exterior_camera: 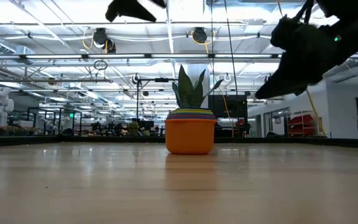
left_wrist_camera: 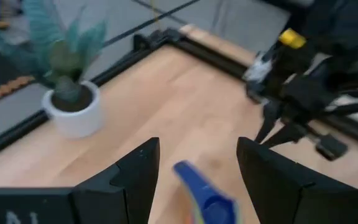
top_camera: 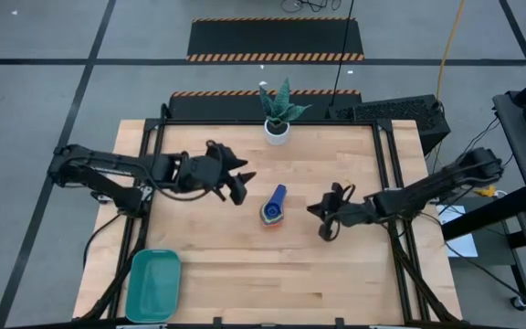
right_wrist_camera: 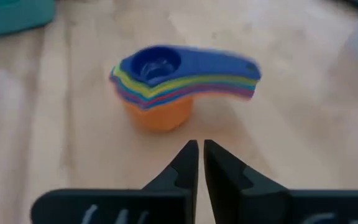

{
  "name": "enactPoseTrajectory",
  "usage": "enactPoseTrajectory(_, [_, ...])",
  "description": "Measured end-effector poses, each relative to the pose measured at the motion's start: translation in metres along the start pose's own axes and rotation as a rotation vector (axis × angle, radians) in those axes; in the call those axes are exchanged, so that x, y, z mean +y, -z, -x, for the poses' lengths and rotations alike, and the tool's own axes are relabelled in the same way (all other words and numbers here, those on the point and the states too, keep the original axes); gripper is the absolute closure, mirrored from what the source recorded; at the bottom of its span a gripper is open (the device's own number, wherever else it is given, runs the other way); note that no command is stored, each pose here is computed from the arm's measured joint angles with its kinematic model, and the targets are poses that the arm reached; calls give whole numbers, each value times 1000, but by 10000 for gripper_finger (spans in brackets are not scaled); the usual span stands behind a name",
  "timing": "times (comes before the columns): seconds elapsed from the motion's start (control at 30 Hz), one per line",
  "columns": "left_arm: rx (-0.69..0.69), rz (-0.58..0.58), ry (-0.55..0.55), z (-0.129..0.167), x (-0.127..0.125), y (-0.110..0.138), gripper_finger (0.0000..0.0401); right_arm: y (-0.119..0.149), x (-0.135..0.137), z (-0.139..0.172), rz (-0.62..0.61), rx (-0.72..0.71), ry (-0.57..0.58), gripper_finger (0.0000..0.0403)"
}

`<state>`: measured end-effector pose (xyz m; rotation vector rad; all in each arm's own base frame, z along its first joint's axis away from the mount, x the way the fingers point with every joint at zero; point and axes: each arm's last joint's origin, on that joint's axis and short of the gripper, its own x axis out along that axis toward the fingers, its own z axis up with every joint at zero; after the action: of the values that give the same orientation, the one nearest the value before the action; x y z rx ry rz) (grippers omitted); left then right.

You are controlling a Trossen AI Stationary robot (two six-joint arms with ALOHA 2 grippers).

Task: Nest measuring cups in basket
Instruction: Put the stacked measuring cups into the green bin

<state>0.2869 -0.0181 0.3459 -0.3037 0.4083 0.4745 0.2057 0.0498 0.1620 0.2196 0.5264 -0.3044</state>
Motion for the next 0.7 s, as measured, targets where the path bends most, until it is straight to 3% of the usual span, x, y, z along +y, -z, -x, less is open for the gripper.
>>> enactPoseTrajectory(0.13, [9, 55, 69, -6, 0, -3, 183, -11, -2, 21, -186, 44, -132, 385])
enactPoseTrajectory(0.33, [27, 116, 54, -9, 3, -2, 183, -20, -5, 42, -499, 92, -287, 385])
enactPoseTrajectory(0.47, [42, 231, 43, -13, 10, -4, 183, -26, -5, 52, -689, 75, -343, 385])
enactPoseTrajectory(0.57, [73, 334, 67, -15, 14, -5, 183, -32, -4, 59, -770, 36, -395, 385])
enactPoseTrajectory(0.7, [136, 411, 82, -16, 17, -3, 183, -41, -2, 65, -777, 13, -427, 385])
